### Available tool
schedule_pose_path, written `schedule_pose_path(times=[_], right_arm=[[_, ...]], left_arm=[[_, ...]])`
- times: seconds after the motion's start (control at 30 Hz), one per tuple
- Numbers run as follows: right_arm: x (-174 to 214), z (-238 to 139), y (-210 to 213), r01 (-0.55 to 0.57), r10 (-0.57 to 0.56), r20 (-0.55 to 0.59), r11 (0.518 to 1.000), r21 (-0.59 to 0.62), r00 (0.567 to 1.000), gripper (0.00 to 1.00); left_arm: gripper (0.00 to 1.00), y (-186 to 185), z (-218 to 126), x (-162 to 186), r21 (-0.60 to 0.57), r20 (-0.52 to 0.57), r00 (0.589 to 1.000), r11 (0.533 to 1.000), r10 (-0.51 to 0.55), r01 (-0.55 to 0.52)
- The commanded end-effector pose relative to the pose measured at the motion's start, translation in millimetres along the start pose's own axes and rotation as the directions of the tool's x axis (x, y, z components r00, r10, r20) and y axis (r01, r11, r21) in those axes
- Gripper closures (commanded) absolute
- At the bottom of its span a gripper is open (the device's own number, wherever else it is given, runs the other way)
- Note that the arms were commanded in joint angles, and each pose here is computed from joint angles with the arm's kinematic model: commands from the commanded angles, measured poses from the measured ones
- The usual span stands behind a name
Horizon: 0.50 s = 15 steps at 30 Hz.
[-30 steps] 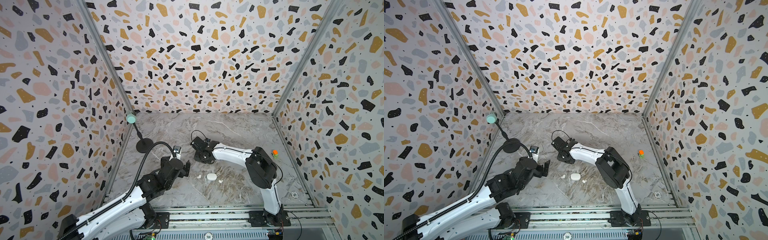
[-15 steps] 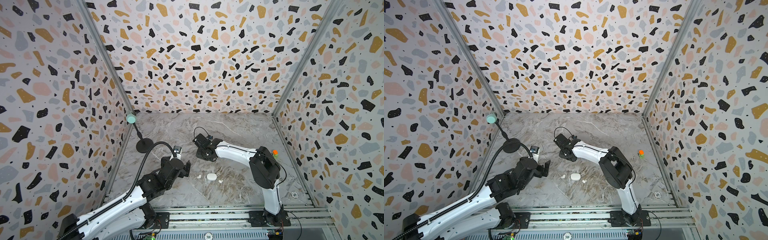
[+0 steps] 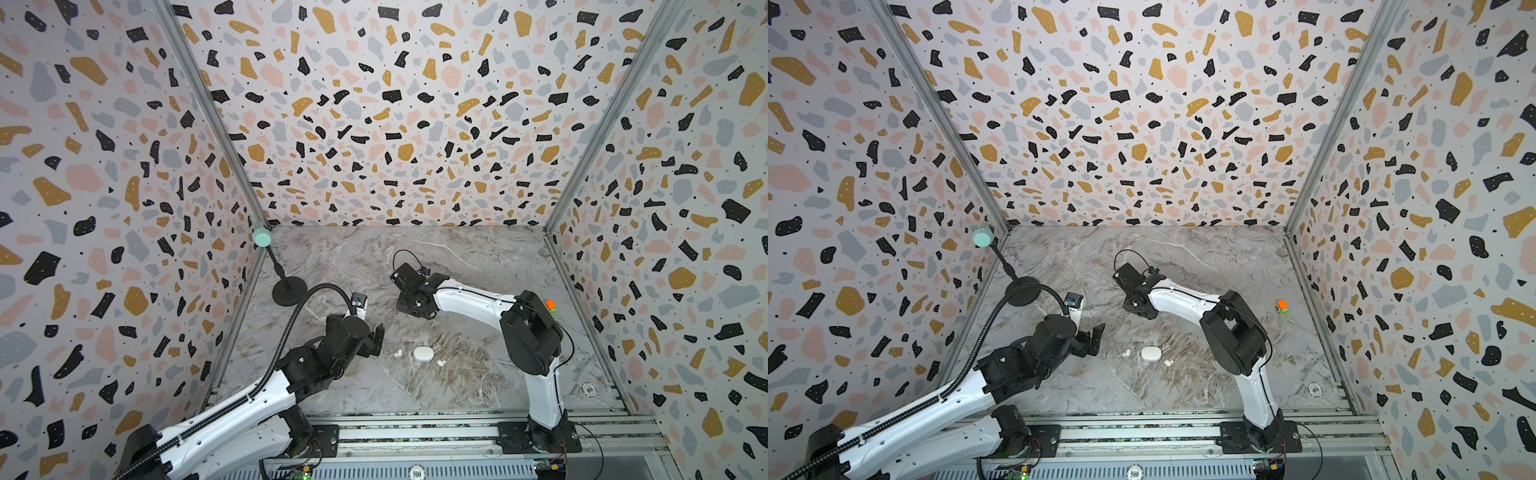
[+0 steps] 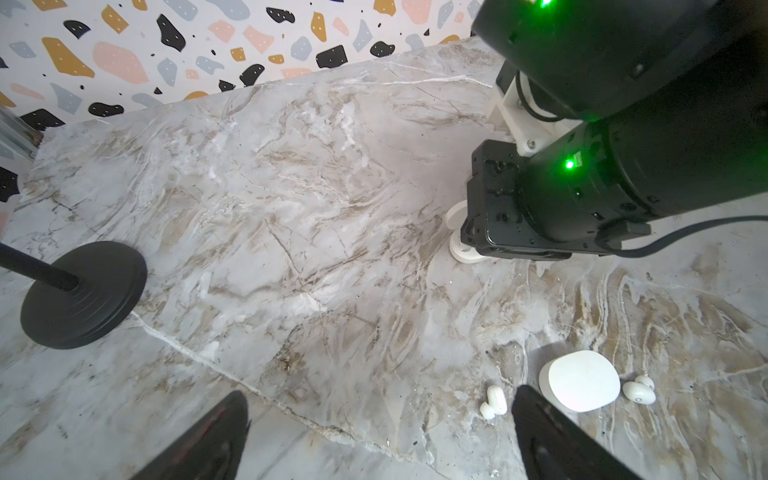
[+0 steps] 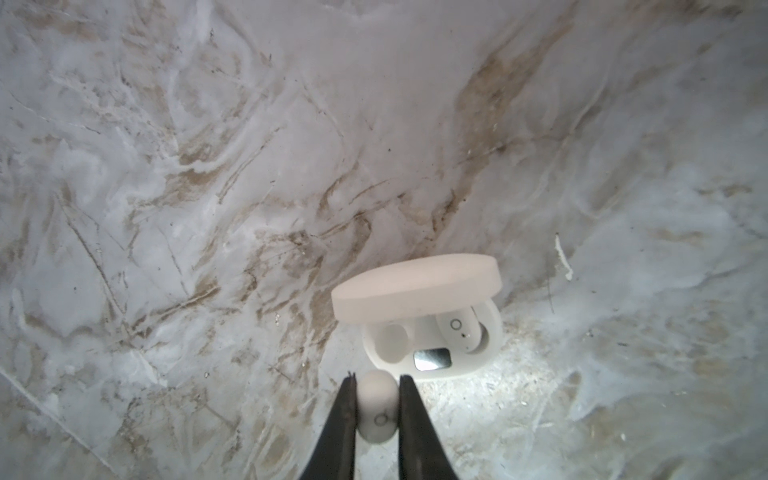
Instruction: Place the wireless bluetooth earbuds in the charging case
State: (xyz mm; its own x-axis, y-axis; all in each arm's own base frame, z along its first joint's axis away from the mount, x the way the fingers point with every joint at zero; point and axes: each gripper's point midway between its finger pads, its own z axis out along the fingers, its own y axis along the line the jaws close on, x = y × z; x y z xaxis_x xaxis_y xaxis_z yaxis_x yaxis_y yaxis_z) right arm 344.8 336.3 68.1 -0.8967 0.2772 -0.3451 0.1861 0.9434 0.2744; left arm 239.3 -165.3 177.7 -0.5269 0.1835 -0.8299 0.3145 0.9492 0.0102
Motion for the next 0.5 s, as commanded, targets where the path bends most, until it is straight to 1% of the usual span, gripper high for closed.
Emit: schedule_pose_path(times=[0.0, 0.47], right_arm=[[-10.6, -14.5, 0.5, 0.004, -0.004, 0.026, 1.000, -0.004, 1.000, 0.85], [-14.0, -12.0, -1.2, 0.004, -0.004, 0.027, 1.000, -0.003, 1.000, 0.85]], left_arm=[[0.00, -5.5, 2.7, -1.0, 0.028, 0.010, 1.000, 1.000, 0.010, -0.010], [0.00, -10.7, 5.9, 3.1, 0.051, -0.010, 1.000, 0.999, 0.020, -0.020]])
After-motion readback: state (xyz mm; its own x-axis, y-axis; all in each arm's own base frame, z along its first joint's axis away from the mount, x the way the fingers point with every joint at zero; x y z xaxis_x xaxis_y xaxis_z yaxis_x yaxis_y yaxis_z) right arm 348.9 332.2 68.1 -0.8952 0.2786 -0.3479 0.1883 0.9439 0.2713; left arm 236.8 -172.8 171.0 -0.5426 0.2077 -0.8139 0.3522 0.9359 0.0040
